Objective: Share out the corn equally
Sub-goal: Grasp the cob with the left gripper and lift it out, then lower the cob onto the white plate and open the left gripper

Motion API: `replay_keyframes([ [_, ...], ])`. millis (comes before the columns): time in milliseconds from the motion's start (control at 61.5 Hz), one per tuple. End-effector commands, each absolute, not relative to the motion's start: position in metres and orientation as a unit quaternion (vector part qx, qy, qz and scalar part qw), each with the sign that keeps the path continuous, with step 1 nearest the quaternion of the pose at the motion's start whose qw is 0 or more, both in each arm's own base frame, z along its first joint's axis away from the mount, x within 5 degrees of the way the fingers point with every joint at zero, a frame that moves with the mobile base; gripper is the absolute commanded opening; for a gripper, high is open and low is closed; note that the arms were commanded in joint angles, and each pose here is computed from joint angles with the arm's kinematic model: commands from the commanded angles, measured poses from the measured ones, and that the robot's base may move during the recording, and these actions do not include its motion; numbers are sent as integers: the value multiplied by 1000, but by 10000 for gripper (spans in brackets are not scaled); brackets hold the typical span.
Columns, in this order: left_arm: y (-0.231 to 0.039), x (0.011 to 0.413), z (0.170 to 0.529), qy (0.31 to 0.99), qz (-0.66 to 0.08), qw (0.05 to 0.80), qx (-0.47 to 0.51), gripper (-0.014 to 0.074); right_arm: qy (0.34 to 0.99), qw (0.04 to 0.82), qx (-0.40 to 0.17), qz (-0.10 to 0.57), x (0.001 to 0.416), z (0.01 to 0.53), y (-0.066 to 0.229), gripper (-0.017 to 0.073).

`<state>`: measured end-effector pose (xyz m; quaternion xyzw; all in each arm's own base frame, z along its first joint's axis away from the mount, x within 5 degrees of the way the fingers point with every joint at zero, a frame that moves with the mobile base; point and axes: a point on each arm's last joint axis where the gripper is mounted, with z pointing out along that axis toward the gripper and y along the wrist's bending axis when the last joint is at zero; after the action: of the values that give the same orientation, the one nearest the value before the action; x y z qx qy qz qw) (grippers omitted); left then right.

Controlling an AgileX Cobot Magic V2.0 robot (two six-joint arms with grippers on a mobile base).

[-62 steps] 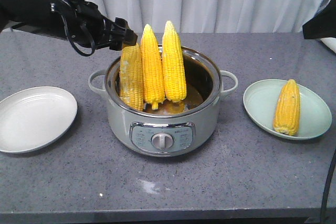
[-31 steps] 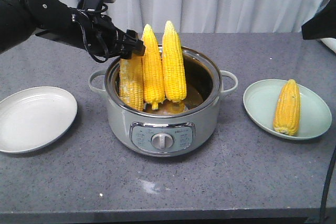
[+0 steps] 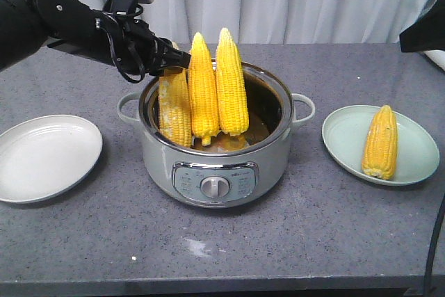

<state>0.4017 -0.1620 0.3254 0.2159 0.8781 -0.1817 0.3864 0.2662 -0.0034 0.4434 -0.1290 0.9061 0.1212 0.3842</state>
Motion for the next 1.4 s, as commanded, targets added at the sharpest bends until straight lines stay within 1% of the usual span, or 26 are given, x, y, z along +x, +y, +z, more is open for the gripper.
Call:
replay_keyframes([
  [0,-160,392,366,849,-193,448,205,18,885,431,-127,119,261,460,-2,594],
  [98,-158,388,375,843,-194,458,205,14,885,431,-127,119,261,460,-2,594],
  [195,-156,381,391,832,-196,476,206,15,885,431,-127,119,261,460,-2,594],
  [423,-151,364,454,798,-203,519,229,20,886,430,-128,119,261,460,-2,594],
  [520,-143,357,474,797,-204,517,235,20,886,430,-128,119,261,460,-2,594],
  [618,-126,356,483,814,-188,505,215,20,886,430,-128,119,261,460,-2,594],
  [699,-109,358,480,835,-160,489,194,20,886,429,-128,119,261,460,-2,594],
  [878,-73,362,465,883,-96,429,163,20,886,429,-128,119,261,460,-2,594],
  [1089,-38,363,450,920,-26,363,143,20,886,429,-128,120,261,460,-2,594],
  [1236,-24,372,433,934,-16,335,118,20,886,429,-128,120,261,460,-2,594],
  [1382,-16,378,396,952,-13,283,113,20,886,429,-128,121,261,460,-1,594],
])
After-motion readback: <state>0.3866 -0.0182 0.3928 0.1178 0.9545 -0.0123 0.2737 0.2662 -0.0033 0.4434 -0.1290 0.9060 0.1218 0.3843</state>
